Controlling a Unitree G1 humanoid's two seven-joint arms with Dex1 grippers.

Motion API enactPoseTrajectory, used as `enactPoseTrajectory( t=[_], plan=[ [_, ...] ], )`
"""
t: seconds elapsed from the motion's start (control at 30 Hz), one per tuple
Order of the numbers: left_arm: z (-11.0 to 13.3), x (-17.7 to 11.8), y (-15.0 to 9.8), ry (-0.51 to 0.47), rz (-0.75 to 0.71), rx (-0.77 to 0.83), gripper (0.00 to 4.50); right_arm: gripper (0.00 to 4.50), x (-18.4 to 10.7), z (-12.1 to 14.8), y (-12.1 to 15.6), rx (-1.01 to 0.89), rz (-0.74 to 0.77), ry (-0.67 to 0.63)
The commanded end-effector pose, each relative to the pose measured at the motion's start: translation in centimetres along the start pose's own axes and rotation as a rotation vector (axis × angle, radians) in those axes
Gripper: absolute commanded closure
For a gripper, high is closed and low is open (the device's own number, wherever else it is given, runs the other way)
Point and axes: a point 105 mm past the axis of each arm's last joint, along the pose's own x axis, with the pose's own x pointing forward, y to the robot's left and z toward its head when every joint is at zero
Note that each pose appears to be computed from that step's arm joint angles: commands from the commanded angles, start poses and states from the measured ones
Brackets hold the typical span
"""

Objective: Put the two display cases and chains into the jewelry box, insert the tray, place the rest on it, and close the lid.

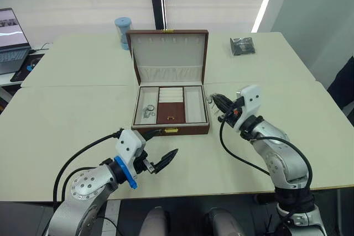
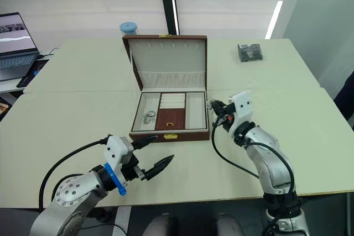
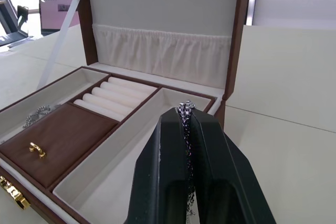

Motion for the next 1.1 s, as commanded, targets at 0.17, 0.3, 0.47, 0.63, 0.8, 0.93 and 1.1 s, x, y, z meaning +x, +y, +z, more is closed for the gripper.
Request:
enactPoseTrajectory(
  t=[0.17,0.3,0.47,0.63,0.8,0.93,1.1],
  plan=[
    [-0.6,-1.6,1.2,-0.034,0.119,0.015,0.0,4.48,2.6,1.8,2.6,0.025,0.122,-0.043],
    [-1.2,-2.1,1.2,-0.032,0.151,0.01,0.0,4.48,3.6,2.0,3.4,0.043,0.151,-0.045],
    [-1.4,-2.7,0.7,-0.029,0.191,0.008,0.0,4.48,4.5,1.5,4.5,0.071,0.189,-0.031],
    [-1.2,-2.9,0.5,-0.029,0.22,0.005,0.0,4.48,5.0,1.1,4.6,0.087,0.192,-0.026],
    [-0.7,-2.6,0.8,-0.03,0.234,0.002,0.0,4.48,5.1,0.5,3.9,0.105,0.161,-0.021],
    [-0.5,-2.4,0.9,-0.03,0.236,0.0,0.0,4.48,5.0,0.4,3.3,0.113,0.129,-0.026],
    [-0.2,-2.0,1.1,-0.03,0.228,-0.003,0.0,4.48,5.0,0.3,2.8,0.115,0.106,-0.03]
  ],
)
